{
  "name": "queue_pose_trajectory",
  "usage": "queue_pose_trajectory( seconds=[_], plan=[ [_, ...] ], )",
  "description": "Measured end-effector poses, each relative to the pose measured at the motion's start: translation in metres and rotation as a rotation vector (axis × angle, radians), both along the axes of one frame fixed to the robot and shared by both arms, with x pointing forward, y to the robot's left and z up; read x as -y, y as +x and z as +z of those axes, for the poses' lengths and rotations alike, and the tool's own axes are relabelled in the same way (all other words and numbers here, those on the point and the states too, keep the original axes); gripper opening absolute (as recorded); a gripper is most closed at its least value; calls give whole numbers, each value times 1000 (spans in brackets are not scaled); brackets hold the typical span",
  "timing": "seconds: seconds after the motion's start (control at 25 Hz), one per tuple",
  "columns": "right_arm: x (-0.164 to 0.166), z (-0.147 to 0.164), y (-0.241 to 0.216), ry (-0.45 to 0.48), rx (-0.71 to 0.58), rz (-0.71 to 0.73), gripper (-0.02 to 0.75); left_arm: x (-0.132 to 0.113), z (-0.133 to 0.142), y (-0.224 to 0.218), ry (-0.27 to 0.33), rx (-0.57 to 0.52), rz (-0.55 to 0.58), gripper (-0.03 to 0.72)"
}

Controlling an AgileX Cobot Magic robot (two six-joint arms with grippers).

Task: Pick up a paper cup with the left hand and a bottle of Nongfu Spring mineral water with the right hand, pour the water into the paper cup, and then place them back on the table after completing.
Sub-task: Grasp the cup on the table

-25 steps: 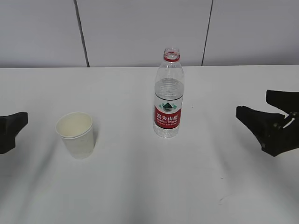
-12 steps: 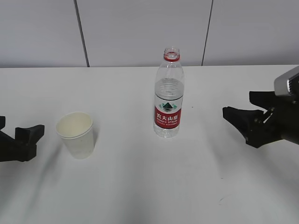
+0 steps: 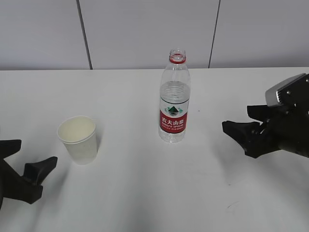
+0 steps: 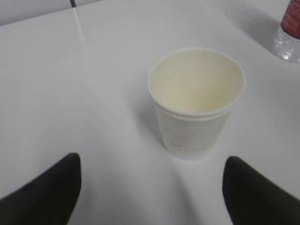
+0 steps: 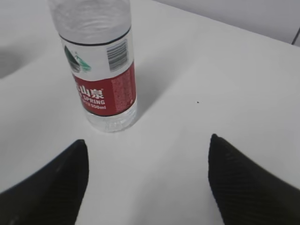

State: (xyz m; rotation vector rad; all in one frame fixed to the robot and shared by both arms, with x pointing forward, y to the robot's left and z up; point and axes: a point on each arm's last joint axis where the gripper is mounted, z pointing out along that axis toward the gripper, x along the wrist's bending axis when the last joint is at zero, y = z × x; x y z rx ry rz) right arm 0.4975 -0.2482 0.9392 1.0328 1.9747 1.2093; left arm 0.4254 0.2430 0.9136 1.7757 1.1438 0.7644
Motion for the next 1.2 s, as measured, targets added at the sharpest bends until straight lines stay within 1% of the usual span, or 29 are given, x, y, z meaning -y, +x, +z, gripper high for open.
queue_pose_trajectory(
  seconds=[0.12,0.2,0.36,0.4,0.52,0.6,0.76,1.2],
  plan=[
    [-2,-2,-1,-9,4,38,587,4,-9,-3,-2,1,-53,563],
    [-4,0,-1,1,26,62,587,7,-13,-2,-17,16,-80,563],
    [-7,5,1,19,61,83,587,10,-30,2,-50,3,-88,563],
    [-7,6,2,21,69,84,587,10,-37,2,-54,-14,-88,563],
    [-7,7,2,27,78,87,587,11,-58,4,-39,-102,-89,559],
    [-8,8,3,29,82,89,587,14,-69,9,-35,-135,-106,551],
    [-8,8,3,27,82,94,587,20,-71,18,-46,-113,-154,542],
    [-8,8,2,26,82,99,587,28,-63,49,-63,-6,-160,534]
  ],
)
